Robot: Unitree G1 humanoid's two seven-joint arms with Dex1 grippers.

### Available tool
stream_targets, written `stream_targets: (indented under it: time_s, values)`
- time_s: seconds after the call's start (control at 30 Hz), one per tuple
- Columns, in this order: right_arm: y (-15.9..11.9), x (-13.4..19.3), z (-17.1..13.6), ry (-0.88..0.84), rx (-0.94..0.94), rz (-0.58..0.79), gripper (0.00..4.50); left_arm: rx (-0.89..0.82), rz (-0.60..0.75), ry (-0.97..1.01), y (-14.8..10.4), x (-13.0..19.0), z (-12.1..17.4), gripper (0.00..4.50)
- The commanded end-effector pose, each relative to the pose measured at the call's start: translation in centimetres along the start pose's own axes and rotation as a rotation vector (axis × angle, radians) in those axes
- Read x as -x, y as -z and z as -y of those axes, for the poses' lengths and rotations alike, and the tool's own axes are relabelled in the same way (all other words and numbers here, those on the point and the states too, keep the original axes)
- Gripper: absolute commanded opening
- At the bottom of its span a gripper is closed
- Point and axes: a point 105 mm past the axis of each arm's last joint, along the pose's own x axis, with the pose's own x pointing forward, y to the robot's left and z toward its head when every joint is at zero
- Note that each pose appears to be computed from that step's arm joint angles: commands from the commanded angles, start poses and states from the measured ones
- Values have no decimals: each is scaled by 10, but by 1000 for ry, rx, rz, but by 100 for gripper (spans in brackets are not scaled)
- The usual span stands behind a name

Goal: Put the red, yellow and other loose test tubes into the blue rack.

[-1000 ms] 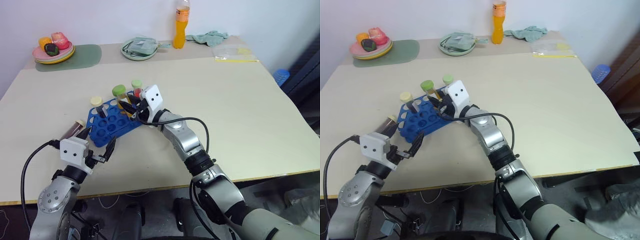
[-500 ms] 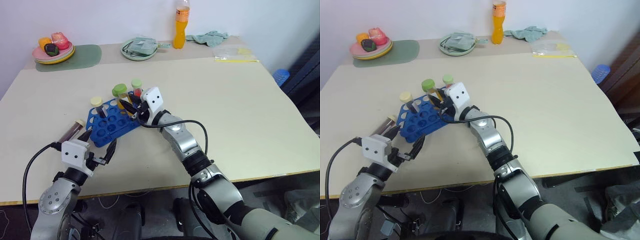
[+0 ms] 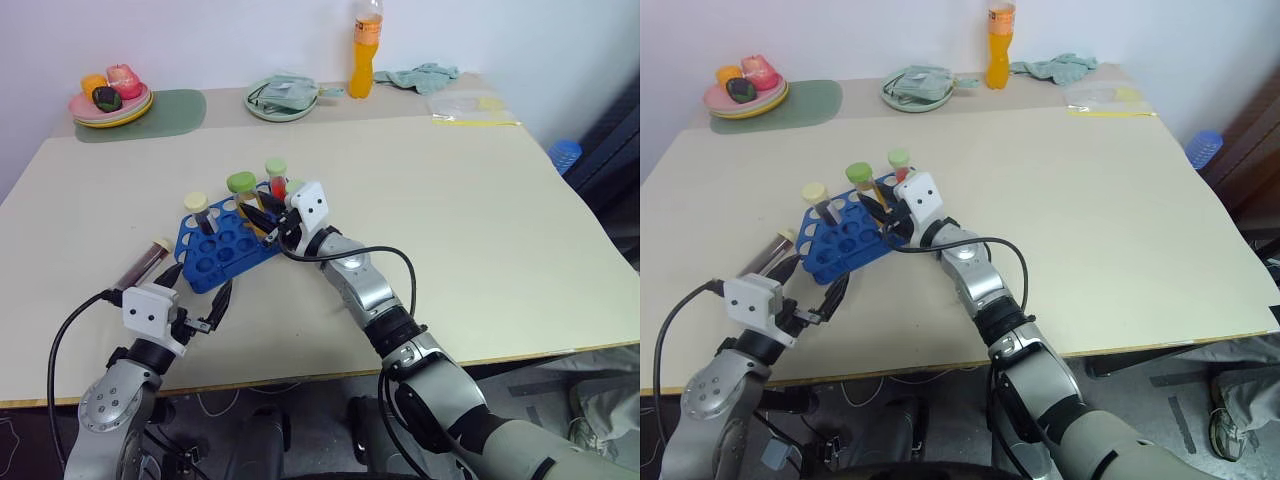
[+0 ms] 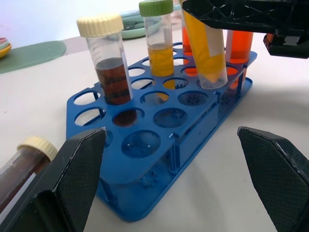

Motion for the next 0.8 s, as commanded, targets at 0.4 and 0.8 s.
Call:
stream_targets:
  time_s: [0.4,0.8]
  values:
    - [-14,-12,-19,-33,-39,97,377,-8,16,-25,-7,2,-3,450]
    - [-42,-2,-30,-129,53,169,447,11,-17,-78,-5,9,-27,450]
